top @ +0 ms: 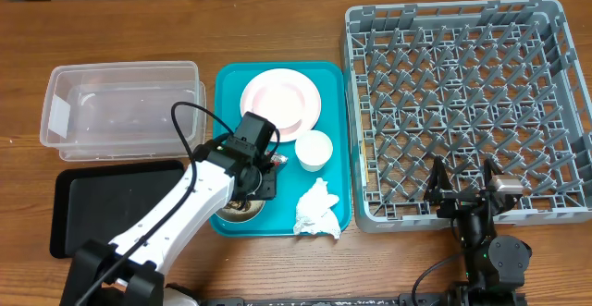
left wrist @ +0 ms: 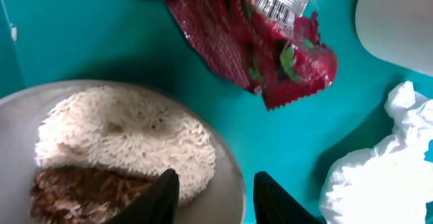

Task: Sort waste into correct bins and load items into the dishwasher
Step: 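Move the left gripper to the rice bowl and grasp its rim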

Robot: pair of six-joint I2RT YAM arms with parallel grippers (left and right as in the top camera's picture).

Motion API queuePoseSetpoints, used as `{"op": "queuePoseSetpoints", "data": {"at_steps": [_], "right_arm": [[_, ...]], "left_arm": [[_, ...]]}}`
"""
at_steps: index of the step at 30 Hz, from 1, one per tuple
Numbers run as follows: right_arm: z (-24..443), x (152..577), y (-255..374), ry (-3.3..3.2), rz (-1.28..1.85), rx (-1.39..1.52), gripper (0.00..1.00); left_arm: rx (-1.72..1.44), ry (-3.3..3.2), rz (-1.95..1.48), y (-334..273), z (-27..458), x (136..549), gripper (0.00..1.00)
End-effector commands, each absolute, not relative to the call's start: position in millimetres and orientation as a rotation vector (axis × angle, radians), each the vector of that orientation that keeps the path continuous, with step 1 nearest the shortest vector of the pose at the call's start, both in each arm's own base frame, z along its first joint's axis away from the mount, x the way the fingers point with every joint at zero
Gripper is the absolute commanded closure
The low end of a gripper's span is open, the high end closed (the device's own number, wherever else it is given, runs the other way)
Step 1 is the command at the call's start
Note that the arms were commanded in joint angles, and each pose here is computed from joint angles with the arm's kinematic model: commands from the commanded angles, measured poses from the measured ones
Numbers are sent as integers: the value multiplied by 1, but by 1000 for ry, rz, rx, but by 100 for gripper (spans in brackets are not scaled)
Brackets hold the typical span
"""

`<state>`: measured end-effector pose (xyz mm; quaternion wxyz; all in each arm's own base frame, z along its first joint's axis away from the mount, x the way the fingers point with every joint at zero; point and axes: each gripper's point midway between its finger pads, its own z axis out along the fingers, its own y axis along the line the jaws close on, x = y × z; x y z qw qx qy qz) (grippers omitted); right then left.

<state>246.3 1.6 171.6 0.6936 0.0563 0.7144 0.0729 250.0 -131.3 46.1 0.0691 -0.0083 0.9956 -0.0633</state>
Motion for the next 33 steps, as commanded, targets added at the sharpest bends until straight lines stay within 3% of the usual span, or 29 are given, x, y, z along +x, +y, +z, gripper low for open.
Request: {"op": "queuePoseSetpoints", "data": {"at_steps": [1,14,19,33], "right_arm": [[170,246,2,1589,166,129,0],[170,246,2,1589,166,129,0],[170,246,2,1589,166,129,0],[170,246,2,1589,166,129,0]], "left_arm": [[-44,3011,-199,-134,41,247,61],[27,2997,-219,-147,39,244,64],[79,2988,-195,-154,38,240,73],[8,3004,-141,-147,35,235,73]]}}
